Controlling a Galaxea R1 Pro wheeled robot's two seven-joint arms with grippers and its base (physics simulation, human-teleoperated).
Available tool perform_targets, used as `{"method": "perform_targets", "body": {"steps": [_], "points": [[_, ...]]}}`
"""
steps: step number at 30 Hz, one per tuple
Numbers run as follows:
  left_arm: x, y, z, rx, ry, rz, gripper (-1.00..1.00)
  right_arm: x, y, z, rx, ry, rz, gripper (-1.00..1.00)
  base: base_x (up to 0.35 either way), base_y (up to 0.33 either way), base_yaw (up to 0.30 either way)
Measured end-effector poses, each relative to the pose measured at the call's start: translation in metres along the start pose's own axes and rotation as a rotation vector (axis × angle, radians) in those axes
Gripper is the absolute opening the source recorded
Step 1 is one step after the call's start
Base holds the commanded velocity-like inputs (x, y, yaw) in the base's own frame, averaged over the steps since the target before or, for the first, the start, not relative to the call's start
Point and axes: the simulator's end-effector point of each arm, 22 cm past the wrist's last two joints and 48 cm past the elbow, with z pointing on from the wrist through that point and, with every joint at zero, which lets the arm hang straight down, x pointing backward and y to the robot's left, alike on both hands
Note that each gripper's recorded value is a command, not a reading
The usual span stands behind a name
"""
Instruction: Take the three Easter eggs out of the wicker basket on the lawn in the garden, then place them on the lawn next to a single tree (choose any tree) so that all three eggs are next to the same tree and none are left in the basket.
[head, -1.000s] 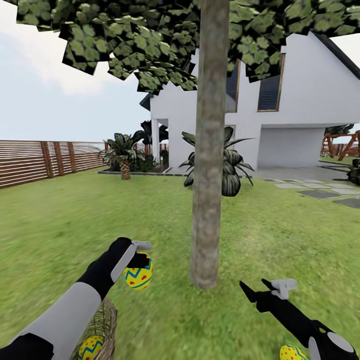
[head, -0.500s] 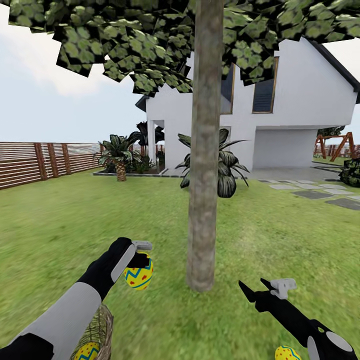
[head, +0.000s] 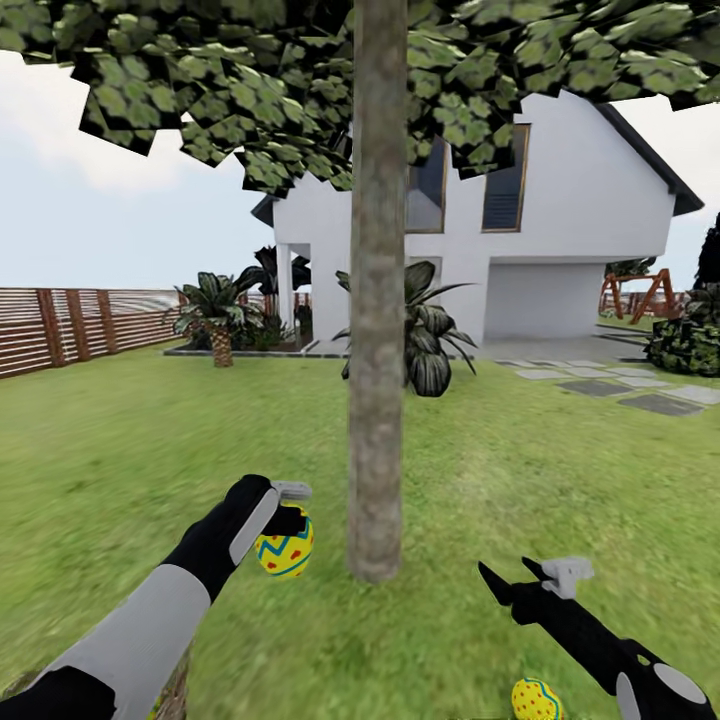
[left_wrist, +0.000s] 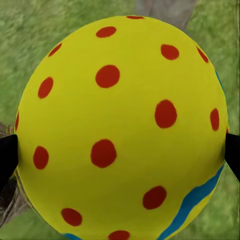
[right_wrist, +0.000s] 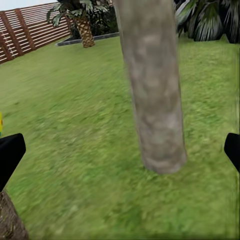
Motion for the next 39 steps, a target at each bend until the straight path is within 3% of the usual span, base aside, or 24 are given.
{"method": "perform_targets", "body": {"steps": [19,24,33,39], "points": [[-0.023,-0.001,-0.028,0.007,-0.020,0.001,-1.00,-0.030,0.010,-0.005,-0.009,-0.011,0.003,1.00,-0.001,-0.030,-0.186],[-0.015,-0.004,-0.027,0.006,0.017,0.001,-1.00,-0.039,0.013,-0.005,-0.012,-0.010,0.005,1.00,0.000,0.000,-0.023],[-0.022,-0.005,-0.035,0.003,0.029,0.002,-1.00,-0.053,0.015,-0.004,-0.011,-0.003,0.010,1.00,0.000,0.000,0.031],[-0.025,-0.005,-0.038,0.003,0.037,0.002,-1.00,-0.049,0.012,-0.003,0.001,0.051,0.042,1.00,0.000,0.000,0.071]]}}
